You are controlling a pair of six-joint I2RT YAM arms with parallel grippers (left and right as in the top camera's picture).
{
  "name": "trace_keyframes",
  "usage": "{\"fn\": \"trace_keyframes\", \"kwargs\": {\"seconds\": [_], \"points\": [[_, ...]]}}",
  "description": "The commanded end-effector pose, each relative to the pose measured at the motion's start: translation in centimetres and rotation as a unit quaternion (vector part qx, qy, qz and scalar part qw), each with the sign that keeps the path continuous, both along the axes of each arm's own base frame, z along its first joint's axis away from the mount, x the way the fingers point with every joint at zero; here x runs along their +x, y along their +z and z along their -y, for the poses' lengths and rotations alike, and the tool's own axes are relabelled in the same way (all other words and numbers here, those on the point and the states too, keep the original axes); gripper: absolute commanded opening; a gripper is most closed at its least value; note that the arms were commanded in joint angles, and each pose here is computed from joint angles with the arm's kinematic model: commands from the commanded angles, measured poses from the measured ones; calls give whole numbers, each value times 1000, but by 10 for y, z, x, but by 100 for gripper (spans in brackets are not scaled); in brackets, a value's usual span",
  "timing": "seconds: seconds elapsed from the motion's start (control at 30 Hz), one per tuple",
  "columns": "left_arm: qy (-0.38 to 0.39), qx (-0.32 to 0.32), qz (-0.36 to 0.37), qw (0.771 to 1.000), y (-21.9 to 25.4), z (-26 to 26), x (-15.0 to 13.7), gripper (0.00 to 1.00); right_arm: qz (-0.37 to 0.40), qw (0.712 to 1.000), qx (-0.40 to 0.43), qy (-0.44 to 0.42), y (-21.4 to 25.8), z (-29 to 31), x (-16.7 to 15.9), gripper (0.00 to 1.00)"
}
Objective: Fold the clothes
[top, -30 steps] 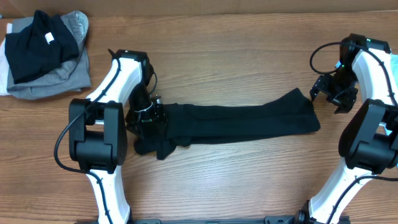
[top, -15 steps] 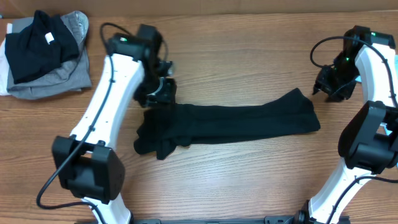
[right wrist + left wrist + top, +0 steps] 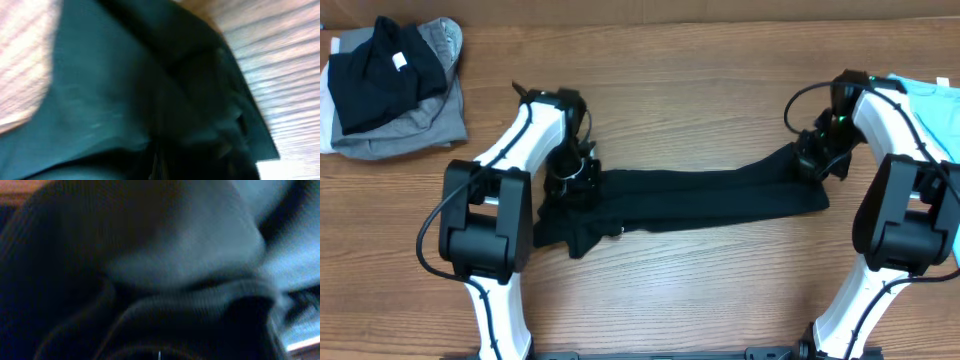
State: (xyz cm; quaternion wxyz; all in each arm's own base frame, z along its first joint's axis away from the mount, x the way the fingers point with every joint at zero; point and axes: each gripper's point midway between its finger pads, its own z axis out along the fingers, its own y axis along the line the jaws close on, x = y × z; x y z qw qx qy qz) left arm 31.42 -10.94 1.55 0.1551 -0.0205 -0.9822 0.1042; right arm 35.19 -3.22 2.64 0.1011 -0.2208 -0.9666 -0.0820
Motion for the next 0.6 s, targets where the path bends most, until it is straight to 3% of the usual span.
{"fn": "trace_keyframes", "kwargs": {"seconds": [0.0,0.17,0.3,0.57], "points": [[20,6,-24,1000,-20,-10,-12,4,-11,1000,3,-9,-13,-3,-13,4],[57,38,-10,998,-28,-43,-3,4,-3,1000,-3,-30,-36,-4,-17,4],[107,104,0,989,-31,-94,6,4,9,999,-8,-45,-39,-9,-8,4],[180,101,36,978,-15,-143,34,4,27,997,-33,-59,-32,-31,10,4]]}}
